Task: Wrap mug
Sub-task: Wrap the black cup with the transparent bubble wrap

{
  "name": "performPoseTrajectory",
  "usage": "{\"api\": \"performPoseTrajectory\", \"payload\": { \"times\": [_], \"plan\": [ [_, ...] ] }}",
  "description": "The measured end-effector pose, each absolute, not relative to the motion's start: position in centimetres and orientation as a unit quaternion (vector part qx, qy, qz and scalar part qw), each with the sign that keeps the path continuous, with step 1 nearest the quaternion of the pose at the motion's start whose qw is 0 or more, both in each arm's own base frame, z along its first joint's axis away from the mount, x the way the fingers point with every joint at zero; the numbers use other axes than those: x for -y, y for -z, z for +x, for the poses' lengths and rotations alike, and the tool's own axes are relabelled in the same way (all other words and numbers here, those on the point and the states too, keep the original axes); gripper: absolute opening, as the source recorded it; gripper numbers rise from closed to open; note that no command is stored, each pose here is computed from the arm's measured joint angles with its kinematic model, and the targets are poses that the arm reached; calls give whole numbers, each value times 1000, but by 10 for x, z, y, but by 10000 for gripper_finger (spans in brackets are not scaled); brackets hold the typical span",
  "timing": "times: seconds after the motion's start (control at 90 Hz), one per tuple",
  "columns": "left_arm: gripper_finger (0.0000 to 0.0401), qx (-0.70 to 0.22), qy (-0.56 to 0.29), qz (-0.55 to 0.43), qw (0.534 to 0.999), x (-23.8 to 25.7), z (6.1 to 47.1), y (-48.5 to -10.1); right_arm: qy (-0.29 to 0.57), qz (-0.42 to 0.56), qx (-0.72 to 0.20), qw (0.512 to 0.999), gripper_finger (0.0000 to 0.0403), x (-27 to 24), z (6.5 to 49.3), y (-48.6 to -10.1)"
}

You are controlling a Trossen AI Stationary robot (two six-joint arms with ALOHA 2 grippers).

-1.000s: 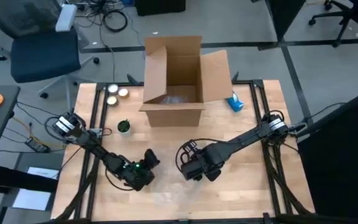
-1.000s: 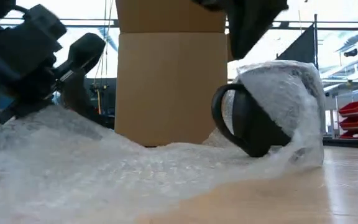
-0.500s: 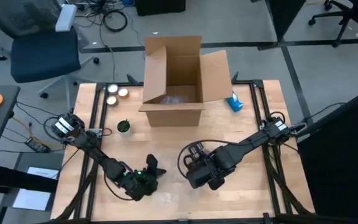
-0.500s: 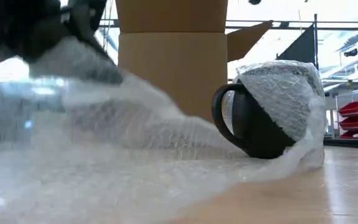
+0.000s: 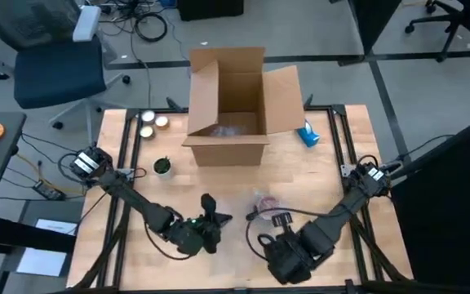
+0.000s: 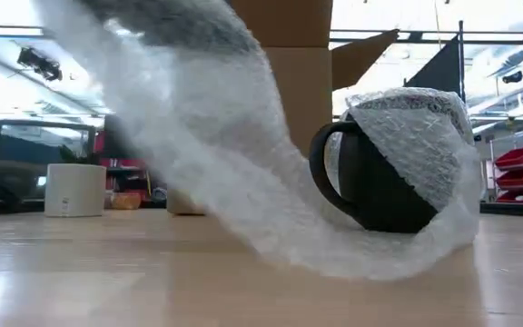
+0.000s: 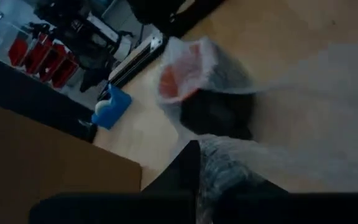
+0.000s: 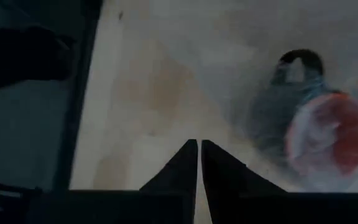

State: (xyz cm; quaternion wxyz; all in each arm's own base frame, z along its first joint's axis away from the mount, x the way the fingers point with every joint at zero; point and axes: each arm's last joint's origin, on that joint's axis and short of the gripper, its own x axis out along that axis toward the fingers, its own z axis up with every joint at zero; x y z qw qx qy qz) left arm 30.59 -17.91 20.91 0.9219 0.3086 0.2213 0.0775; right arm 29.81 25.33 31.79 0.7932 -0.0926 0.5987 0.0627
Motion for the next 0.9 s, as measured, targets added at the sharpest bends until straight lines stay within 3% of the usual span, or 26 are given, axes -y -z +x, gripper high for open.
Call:
{"api": "performPoseTrajectory", "payload": {
  "times": [0.133, 0.278, 0.456, 0.589, 0.9],
  "plan": [
    [0, -213, -35, 264, 940, 169, 317, -211, -23, -59, -585, 808, 0, -259, 295, -318],
    [0, -225, -50, 203, 952, 154, 324, -209, 26, -22, -584, 811, 0, -261, 293, -309],
    [0, -286, -70, 204, 934, 139, 322, -198, 84, -16, -618, 782, 0, -257, 288, -272],
    [0, -321, -56, 217, 920, 136, 318, -192, 112, -60, -650, 749, 0, -248, 280, -240],
    [0, -359, 97, 135, 919, 156, 321, -210, 122, -200, -683, 692, 0, -201, 287, -195]
  ]
}}
